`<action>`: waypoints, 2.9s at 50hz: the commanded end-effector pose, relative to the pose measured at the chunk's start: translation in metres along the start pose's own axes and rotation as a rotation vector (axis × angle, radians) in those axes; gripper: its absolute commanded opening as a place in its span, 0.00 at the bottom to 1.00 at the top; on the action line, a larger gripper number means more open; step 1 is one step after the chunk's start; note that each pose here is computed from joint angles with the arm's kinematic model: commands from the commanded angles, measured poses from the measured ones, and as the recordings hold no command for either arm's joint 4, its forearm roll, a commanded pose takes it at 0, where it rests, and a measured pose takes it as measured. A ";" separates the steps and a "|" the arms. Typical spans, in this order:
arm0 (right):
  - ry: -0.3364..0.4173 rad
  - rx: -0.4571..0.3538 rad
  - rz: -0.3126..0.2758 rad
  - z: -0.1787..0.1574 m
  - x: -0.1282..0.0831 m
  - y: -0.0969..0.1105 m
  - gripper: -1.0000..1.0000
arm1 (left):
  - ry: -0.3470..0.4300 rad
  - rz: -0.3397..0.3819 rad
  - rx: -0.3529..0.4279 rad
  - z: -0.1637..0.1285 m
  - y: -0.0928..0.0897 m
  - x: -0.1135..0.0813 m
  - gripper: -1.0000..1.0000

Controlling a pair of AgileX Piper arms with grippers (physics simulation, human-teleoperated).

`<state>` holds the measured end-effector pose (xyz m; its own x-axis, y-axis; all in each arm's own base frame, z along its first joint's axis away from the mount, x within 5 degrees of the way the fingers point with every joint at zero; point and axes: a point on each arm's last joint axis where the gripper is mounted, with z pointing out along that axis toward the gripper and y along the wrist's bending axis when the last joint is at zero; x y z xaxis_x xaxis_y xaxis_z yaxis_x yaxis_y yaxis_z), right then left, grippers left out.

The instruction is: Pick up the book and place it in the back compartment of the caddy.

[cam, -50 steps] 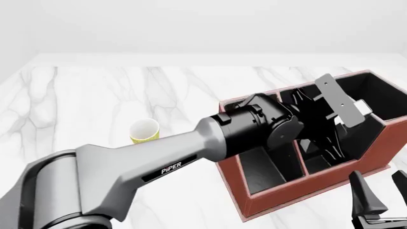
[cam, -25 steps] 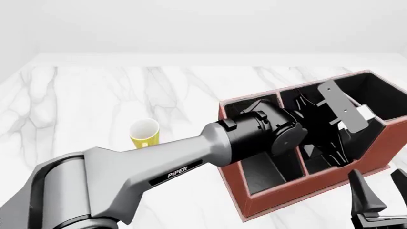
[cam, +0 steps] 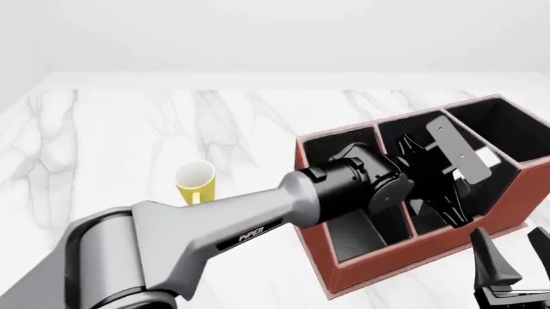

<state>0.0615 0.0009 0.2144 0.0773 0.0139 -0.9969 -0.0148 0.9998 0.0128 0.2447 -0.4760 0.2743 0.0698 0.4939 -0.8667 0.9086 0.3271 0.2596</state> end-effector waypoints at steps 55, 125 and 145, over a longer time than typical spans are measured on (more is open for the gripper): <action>-0.002 0.004 0.001 -0.001 0.000 0.000 1.00 | 0.004 -0.011 0.000 0.011 -0.002 0.006 1.00; -0.022 -0.003 -0.027 -0.005 -0.001 0.000 1.00 | -0.221 -0.246 -0.642 -0.317 0.094 0.144 1.00; -0.028 0.025 -0.010 -0.004 -0.013 -0.001 1.00 | -0.314 -0.310 -0.718 -0.335 0.093 0.158 1.00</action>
<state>0.0566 -0.0005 0.2171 0.0985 0.0035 -0.9951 0.0081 1.0000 0.0043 0.2060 -0.1072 0.3126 0.0657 0.1224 -0.9903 0.4570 0.8786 0.1389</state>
